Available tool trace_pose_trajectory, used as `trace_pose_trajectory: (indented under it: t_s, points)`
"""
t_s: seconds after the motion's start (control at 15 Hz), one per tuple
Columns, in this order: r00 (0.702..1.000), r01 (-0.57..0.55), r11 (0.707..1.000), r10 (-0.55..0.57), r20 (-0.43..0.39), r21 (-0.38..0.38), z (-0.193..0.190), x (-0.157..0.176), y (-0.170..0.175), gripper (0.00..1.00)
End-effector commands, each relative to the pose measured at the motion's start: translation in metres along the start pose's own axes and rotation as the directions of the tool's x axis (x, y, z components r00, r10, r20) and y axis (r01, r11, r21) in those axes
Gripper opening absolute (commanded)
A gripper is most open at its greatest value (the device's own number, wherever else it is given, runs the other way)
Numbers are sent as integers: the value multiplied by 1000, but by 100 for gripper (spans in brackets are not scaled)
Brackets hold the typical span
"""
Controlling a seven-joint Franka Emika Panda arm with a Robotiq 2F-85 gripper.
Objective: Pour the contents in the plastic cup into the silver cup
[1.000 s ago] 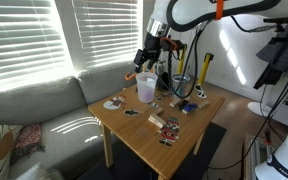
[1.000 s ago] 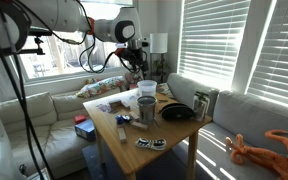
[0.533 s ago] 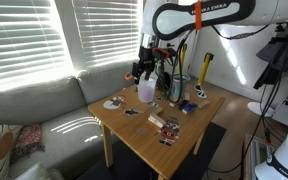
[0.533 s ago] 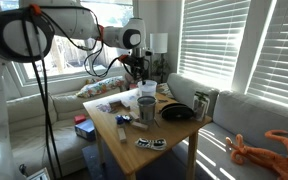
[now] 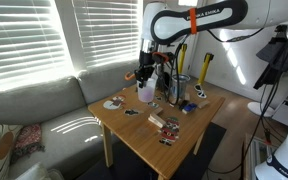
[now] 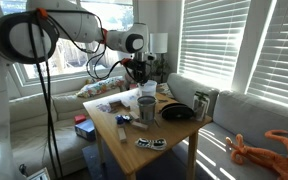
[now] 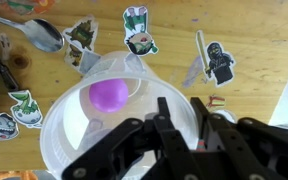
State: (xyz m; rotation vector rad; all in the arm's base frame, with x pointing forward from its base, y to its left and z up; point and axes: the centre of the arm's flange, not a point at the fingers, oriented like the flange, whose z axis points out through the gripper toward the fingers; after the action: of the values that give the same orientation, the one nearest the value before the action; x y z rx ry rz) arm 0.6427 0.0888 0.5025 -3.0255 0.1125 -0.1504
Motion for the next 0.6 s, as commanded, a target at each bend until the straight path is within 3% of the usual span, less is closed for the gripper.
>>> trace_pose_trajectory:
  t_s: [0.0,0.33,0.53]
  points:
    - [1000,6,998,-5,-12,60,-4,-11,17,1]
    - [995,-34,991,46,-87,128,-34,-29,50,0]
    - [983,-23,983,56,-177,184,-64,-54,70,1]
